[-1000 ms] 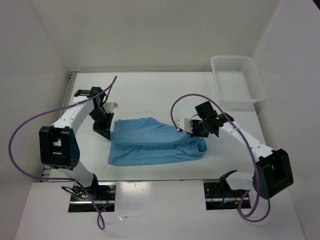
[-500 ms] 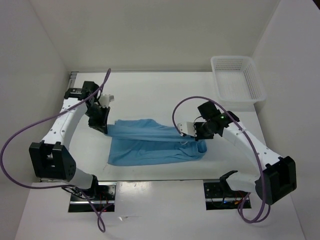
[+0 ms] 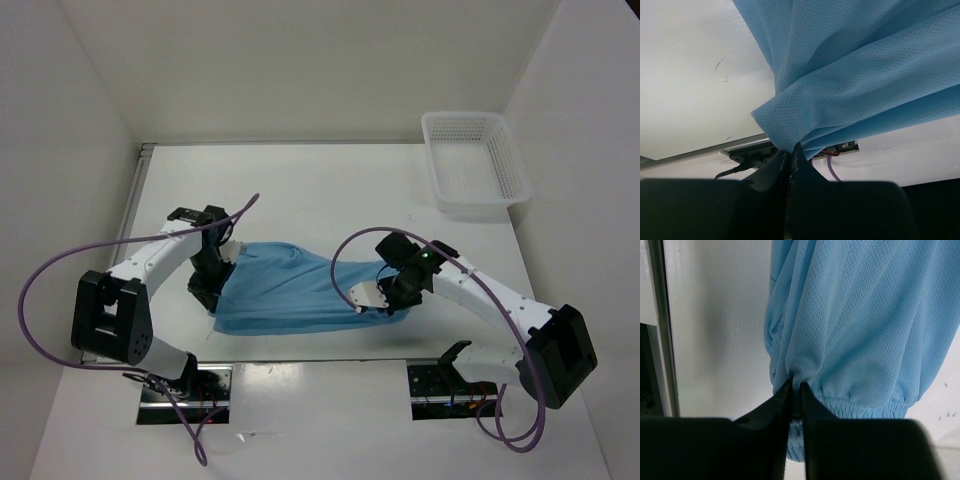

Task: Fold and stack the shorts
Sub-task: Fold the shorts

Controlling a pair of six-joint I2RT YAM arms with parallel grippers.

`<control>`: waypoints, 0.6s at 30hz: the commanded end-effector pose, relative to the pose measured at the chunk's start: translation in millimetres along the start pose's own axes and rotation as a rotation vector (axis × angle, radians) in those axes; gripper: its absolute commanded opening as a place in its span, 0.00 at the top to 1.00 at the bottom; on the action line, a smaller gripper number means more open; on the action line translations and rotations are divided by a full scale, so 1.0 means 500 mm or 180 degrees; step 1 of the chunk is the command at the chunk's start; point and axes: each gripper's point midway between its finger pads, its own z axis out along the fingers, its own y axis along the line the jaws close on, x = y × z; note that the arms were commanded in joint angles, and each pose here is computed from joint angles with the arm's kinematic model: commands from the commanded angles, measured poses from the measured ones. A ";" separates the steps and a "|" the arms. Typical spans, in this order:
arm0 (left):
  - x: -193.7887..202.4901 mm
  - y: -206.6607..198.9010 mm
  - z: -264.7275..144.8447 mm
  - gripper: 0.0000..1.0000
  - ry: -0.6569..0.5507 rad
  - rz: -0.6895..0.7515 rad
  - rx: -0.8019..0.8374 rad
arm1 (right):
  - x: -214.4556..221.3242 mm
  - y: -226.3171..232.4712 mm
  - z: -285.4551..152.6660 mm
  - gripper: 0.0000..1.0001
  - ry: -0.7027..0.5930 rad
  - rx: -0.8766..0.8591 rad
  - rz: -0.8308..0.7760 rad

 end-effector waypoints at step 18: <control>-0.229 0.053 -0.079 0.55 -0.0913 0.0058 -0.0496 | -0.098 -0.155 -0.143 0.35 -0.0657 0.0916 0.0550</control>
